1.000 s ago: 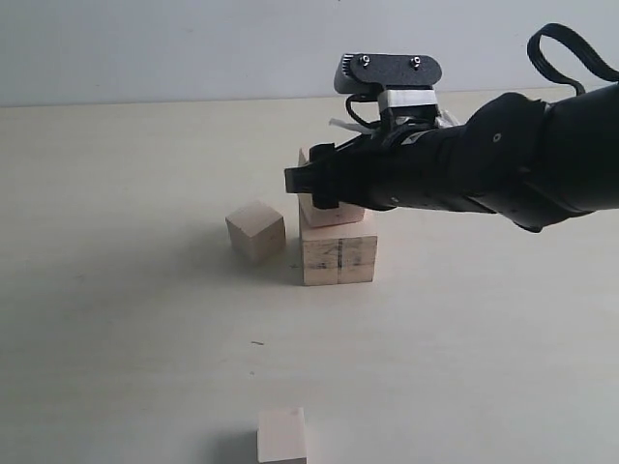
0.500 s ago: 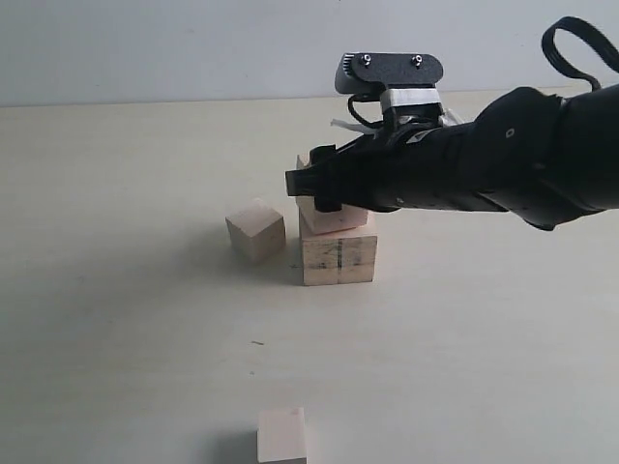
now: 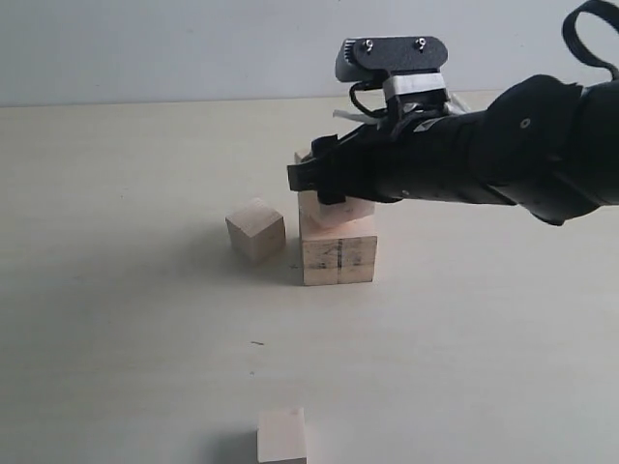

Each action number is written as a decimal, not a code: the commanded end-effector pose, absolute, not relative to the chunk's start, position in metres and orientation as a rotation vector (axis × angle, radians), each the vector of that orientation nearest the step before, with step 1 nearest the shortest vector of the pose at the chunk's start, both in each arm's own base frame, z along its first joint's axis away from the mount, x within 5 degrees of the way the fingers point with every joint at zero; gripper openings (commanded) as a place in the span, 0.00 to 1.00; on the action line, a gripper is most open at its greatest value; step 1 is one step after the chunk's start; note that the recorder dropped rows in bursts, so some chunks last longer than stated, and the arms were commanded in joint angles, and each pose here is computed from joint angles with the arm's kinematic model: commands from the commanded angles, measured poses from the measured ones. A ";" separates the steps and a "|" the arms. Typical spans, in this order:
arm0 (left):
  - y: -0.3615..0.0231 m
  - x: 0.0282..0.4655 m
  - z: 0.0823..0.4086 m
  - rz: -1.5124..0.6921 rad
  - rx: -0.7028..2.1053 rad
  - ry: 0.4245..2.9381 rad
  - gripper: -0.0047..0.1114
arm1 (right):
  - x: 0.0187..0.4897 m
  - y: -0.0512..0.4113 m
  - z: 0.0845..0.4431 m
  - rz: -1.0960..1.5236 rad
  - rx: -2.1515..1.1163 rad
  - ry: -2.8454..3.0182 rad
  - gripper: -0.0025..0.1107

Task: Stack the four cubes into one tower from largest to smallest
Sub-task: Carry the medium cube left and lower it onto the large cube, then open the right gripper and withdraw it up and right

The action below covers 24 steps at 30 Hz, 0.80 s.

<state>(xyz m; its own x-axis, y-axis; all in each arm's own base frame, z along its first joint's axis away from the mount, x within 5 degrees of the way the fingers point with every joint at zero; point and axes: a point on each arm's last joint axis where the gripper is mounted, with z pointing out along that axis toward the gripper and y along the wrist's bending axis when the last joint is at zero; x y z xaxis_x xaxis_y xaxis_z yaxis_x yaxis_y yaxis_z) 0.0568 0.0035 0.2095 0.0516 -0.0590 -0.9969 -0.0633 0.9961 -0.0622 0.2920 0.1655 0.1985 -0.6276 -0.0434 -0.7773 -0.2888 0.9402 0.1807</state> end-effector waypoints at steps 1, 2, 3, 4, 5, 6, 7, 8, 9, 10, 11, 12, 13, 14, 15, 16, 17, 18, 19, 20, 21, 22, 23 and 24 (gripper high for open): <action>0.003 0.056 0.210 -0.003 -0.096 1.512 0.04 | 0.296 0.165 0.190 0.330 -0.239 2.237 0.40; 0.003 0.056 0.210 -0.003 -0.096 1.512 0.04 | 0.295 0.165 0.190 0.333 -0.242 2.240 0.40; 0.003 0.056 0.210 -0.003 -0.096 1.512 0.04 | 0.295 0.165 0.190 0.332 -0.249 2.240 0.40; 0.003 0.056 0.210 -0.003 -0.096 1.512 0.04 | 0.295 0.165 0.190 0.329 -0.258 2.238 0.40; 0.003 0.056 0.210 -0.003 -0.096 1.512 0.04 | 0.295 0.165 0.191 0.332 -0.262 2.239 0.40; 0.003 0.056 0.210 -0.003 -0.096 1.512 0.04 | 0.294 0.166 0.191 0.336 -0.265 2.244 0.42; 0.003 0.056 0.210 -0.003 -0.096 1.512 0.04 | 0.294 0.166 0.191 0.334 -0.277 2.243 0.44; 0.003 0.056 0.210 -0.003 -0.096 1.512 0.04 | 0.294 0.166 0.191 0.331 -0.291 2.244 0.48; 0.003 0.056 0.210 -0.003 -0.096 1.512 0.04 | 0.293 0.166 0.191 0.328 -0.302 2.244 0.52; 0.003 0.056 0.210 -0.003 -0.096 1.512 0.04 | 0.293 0.166 0.190 0.328 -0.310 2.247 0.56; 0.003 0.056 0.210 -0.003 -0.096 1.512 0.04 | 0.293 0.166 0.190 0.330 -0.311 2.248 0.61; 0.003 0.056 0.210 -0.003 -0.096 1.512 0.04 | 0.292 0.167 0.190 0.335 -0.315 2.254 0.65; 0.003 0.056 0.210 -0.003 -0.096 1.512 0.04 | 0.292 0.167 0.190 0.338 -0.317 2.256 0.68; 0.003 0.056 0.210 -0.003 -0.096 1.512 0.04 | 0.291 0.167 0.191 0.349 -0.324 2.262 0.70; 0.003 0.056 0.210 -0.003 -0.096 1.512 0.04 | 0.289 0.168 0.192 0.361 -0.332 2.269 0.72; 0.003 0.056 0.210 -0.003 -0.096 1.512 0.04 | 0.288 0.168 0.195 0.374 -0.338 2.271 0.72; 0.003 0.056 0.210 -0.003 -0.096 1.512 0.04 | 0.285 0.168 0.200 0.392 -0.345 2.268 0.73; 0.003 0.056 0.210 -0.003 -0.096 1.512 0.04 | 0.283 0.169 0.204 0.410 -0.354 2.267 0.73; 0.003 0.056 0.210 -0.003 -0.096 1.512 0.04 | 0.282 0.168 0.210 0.418 -0.352 2.252 0.73; 0.003 0.056 0.210 -0.003 -0.096 1.512 0.04 | 0.280 0.167 0.218 0.428 -0.350 2.227 0.73; 0.003 0.056 0.210 -0.003 -0.096 1.512 0.04 | 0.278 0.165 0.228 0.433 -0.341 2.193 0.73; 0.003 0.056 0.210 -0.003 -0.096 1.512 0.04 | 0.276 0.163 0.239 0.435 -0.331 2.153 0.73; 0.003 0.056 0.210 -0.003 -0.096 1.512 0.04 | 0.274 0.160 0.250 0.426 -0.313 2.100 0.73; 0.003 0.056 0.210 -0.003 -0.096 1.512 0.04 | 0.273 0.156 0.262 0.406 -0.296 2.038 0.73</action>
